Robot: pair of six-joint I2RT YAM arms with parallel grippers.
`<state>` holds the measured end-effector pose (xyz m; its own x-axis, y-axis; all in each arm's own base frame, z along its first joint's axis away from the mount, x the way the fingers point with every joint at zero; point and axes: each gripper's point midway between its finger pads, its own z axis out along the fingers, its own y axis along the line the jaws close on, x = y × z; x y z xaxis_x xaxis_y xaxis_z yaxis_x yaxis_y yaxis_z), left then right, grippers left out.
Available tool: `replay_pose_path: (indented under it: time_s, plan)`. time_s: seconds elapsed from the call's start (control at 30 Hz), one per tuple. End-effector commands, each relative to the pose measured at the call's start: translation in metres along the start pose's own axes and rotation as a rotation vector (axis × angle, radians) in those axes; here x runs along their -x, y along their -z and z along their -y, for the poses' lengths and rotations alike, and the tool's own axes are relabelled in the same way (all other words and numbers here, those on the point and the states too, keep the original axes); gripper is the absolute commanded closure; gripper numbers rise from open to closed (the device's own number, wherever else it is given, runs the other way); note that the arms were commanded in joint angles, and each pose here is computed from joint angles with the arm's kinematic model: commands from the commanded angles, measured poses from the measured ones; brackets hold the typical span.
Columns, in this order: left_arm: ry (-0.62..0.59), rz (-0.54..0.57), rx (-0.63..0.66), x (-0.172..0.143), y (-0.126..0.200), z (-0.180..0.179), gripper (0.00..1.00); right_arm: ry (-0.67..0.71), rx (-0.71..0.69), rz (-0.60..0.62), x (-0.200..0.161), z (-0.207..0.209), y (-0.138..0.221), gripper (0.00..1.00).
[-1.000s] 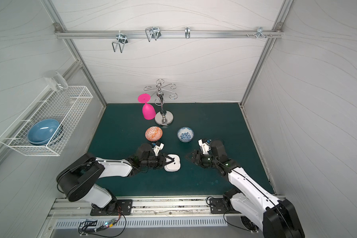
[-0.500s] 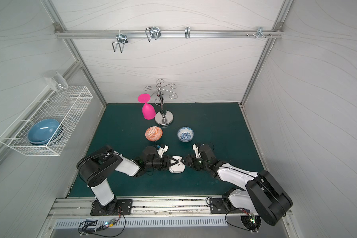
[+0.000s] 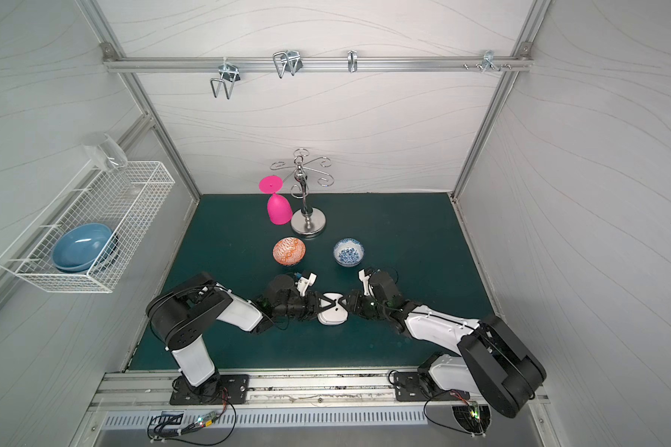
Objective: Remove the battery from the alarm
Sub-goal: Remove the cover from the alarm.
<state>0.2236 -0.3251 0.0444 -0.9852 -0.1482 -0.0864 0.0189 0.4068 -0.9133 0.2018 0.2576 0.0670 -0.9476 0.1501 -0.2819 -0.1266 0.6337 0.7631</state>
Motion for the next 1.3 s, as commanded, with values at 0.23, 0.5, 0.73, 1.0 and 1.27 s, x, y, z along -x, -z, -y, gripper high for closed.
replay_pose_path:
  time_s: [0.23,0.5,0.73,1.0,1.27]
  plan:
    - [-0.031,0.025,-0.013,0.008,-0.004,0.007,0.95,0.047,-0.016,-0.007,-0.005,-0.008,-0.003,0.61]
    - [-0.022,0.029,0.0,0.008,-0.005,0.003,0.95,0.089,0.017,-0.049,-0.017,-0.021,-0.008,0.67]
    - [-0.022,0.03,0.003,0.009,-0.005,0.003,0.95,0.118,0.057,-0.057,-0.019,-0.031,-0.008,0.69]
    - [-0.022,0.034,0.006,0.009,-0.004,0.003,0.95,0.13,0.102,-0.064,-0.019,-0.042,-0.007,0.7]
    - [-0.024,0.042,0.007,0.01,-0.003,0.002,0.95,0.061,0.222,-0.068,-0.014,-0.061,-0.005,0.7]
